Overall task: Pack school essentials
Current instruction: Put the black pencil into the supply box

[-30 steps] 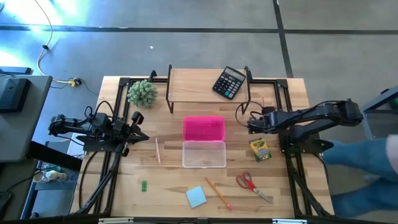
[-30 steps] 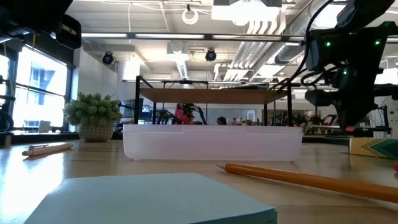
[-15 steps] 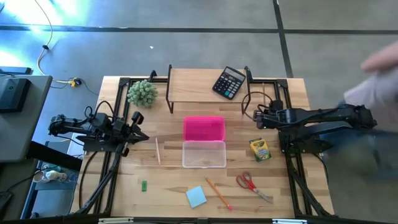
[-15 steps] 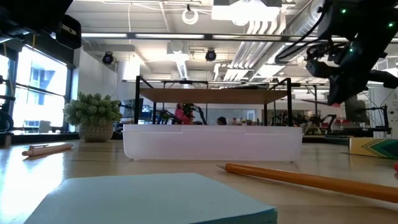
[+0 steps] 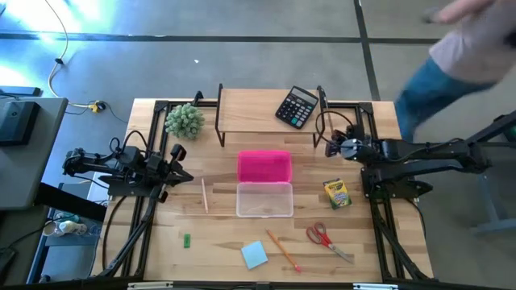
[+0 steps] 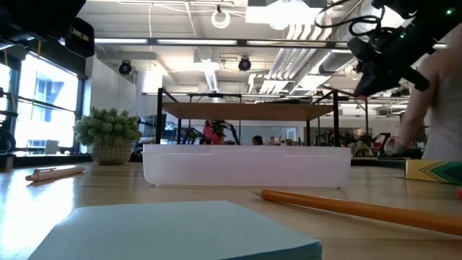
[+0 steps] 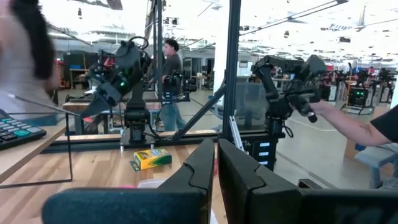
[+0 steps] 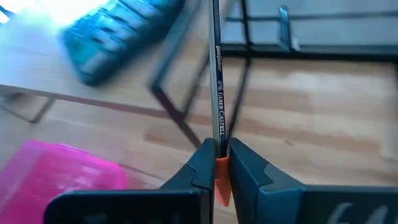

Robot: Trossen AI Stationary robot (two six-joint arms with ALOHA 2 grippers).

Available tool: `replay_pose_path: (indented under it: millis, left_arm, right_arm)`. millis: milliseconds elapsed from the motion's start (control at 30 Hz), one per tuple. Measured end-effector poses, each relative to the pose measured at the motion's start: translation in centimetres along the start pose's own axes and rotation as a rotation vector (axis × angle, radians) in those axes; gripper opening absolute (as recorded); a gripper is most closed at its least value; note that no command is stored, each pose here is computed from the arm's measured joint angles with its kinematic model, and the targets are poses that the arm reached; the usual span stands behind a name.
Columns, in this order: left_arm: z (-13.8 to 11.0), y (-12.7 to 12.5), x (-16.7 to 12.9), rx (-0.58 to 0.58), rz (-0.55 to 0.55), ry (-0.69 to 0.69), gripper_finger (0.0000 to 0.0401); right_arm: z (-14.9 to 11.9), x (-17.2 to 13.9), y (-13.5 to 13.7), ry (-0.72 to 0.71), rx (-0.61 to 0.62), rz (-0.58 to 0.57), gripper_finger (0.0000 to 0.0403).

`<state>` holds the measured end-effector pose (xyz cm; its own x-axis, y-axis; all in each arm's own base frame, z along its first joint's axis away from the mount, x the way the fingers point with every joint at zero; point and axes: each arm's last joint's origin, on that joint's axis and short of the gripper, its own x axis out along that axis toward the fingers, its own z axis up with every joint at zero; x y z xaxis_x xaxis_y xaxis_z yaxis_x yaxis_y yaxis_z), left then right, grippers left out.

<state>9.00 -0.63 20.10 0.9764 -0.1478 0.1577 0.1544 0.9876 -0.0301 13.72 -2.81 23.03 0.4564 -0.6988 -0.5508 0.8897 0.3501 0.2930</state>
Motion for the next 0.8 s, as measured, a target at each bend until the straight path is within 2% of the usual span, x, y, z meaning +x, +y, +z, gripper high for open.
replay_pose_path:
  millis: [200,433,600,800]
  left_arm:
    - [0.0,0.0,0.0,-0.054,-0.004,0.0,0.0012]
    - [0.0,0.0,0.0,-0.155,-0.009,0.001,0.0012]
    - [0.0,-0.1,0.0,-0.158,-0.027,0.003,0.0012]
    - [0.0,-0.1,0.0,-0.158,-0.027,0.003,0.0012]
  right_arm:
    - [1.2,-0.3,1.7,-0.063,-0.04,0.185,0.0016]
    - [1.8,-1.8,4.4,-0.096,-0.047,0.514,0.0016]
    - [-0.1,-2.8,7.2,-0.044,-0.073,0.7,0.0016]
    - [-4.1,-2.7,9.8,0.054,-0.187,0.754,0.0016]
